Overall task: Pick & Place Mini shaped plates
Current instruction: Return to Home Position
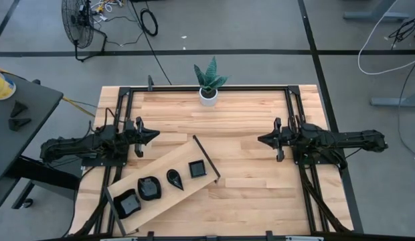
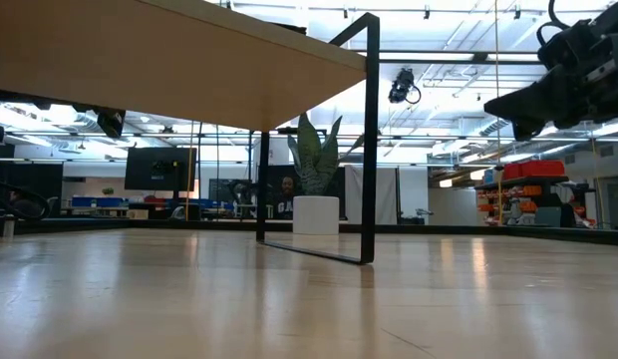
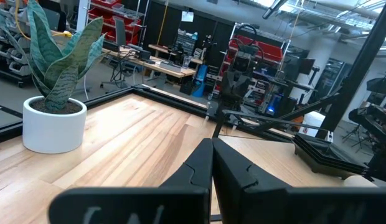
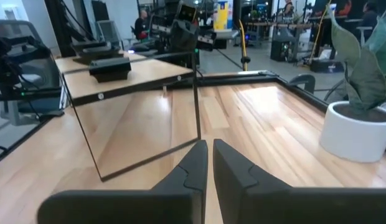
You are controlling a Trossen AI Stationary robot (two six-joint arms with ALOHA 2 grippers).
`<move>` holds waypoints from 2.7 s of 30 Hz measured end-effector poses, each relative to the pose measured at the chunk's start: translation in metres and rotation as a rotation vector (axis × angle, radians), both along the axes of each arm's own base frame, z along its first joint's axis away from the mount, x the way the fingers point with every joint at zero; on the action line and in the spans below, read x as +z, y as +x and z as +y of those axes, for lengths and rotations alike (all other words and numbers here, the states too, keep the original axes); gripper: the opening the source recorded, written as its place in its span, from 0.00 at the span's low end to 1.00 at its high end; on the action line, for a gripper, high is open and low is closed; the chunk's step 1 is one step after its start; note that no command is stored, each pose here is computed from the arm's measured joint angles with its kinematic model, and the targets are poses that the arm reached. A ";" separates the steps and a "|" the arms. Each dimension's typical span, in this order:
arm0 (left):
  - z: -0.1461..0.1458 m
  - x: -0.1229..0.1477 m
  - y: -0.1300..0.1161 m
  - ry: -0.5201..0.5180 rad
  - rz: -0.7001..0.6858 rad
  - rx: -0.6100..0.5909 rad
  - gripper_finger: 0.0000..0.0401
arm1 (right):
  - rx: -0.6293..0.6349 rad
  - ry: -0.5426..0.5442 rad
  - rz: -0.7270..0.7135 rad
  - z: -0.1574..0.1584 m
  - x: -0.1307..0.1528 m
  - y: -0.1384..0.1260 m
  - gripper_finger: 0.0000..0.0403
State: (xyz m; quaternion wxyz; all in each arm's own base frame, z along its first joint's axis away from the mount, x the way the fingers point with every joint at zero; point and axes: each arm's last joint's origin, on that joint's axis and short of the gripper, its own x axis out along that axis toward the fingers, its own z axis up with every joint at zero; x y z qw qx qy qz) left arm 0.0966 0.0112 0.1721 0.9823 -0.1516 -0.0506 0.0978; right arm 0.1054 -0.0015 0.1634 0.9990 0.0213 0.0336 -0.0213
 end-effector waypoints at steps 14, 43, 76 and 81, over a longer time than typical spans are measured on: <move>0.000 0.000 0.000 0.000 0.000 0.000 0.03 | 0.001 -0.005 -0.007 0.000 0.000 -0.003 0.08; 0.000 0.000 0.000 0.000 0.000 0.000 0.03 | 0.005 -0.052 -0.101 0.000 0.008 -0.009 0.08; 0.000 0.000 0.000 0.000 0.000 0.000 0.03 | 0.005 -0.050 -0.101 0.000 0.008 -0.009 0.08; 0.000 0.000 0.000 0.000 0.001 0.000 0.03 | 0.005 -0.050 -0.101 0.000 0.008 -0.009 0.08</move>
